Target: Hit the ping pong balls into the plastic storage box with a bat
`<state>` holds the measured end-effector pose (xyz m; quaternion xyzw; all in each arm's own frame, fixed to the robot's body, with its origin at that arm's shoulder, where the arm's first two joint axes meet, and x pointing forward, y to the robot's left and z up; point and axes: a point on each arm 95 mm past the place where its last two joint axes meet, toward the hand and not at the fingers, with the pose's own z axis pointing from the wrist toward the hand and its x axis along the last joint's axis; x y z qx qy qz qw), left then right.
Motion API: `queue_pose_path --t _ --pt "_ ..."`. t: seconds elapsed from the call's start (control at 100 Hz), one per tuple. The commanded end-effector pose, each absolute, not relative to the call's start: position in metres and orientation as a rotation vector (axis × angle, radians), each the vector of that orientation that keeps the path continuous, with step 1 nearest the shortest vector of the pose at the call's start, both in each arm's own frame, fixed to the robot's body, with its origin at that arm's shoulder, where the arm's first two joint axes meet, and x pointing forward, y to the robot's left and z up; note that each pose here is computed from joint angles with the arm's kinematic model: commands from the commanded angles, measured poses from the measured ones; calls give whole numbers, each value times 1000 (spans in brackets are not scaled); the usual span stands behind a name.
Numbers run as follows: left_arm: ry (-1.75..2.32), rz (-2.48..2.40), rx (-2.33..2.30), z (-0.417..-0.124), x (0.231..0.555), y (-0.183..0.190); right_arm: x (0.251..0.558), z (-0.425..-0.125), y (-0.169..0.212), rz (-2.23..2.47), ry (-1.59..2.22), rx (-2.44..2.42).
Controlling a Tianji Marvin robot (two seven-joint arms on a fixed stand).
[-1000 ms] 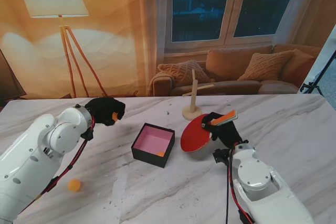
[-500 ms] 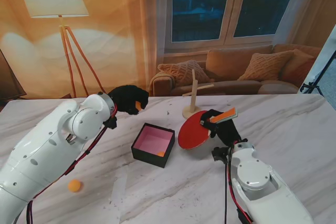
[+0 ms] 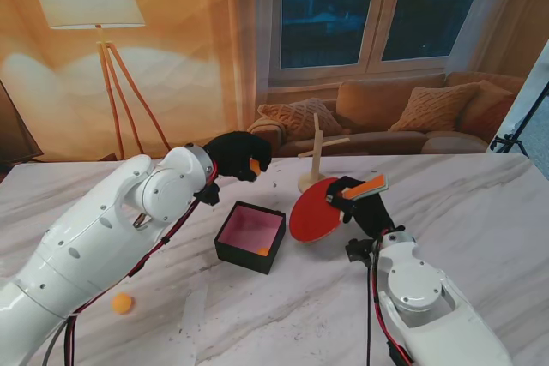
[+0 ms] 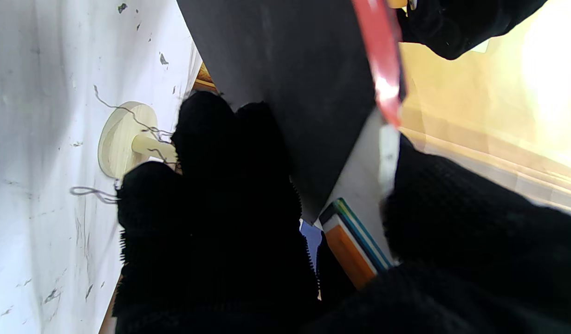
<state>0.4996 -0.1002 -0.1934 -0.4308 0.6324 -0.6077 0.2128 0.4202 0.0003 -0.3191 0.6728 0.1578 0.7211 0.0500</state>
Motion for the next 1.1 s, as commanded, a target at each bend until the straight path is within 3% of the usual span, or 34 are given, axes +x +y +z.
queue_pose_path --t 0.0,0.56,1.09 --pt "1754 -1714 -1197 -187 495 -111 418 -323 0 2186 490 2062" --pt "1740 -1829 -1187 -168 485 -138 423 -344 -14 2065 511 2105" --pt "1793 -1901 -1194 -167 475 -159 419 -327 0 2133 457 2094"
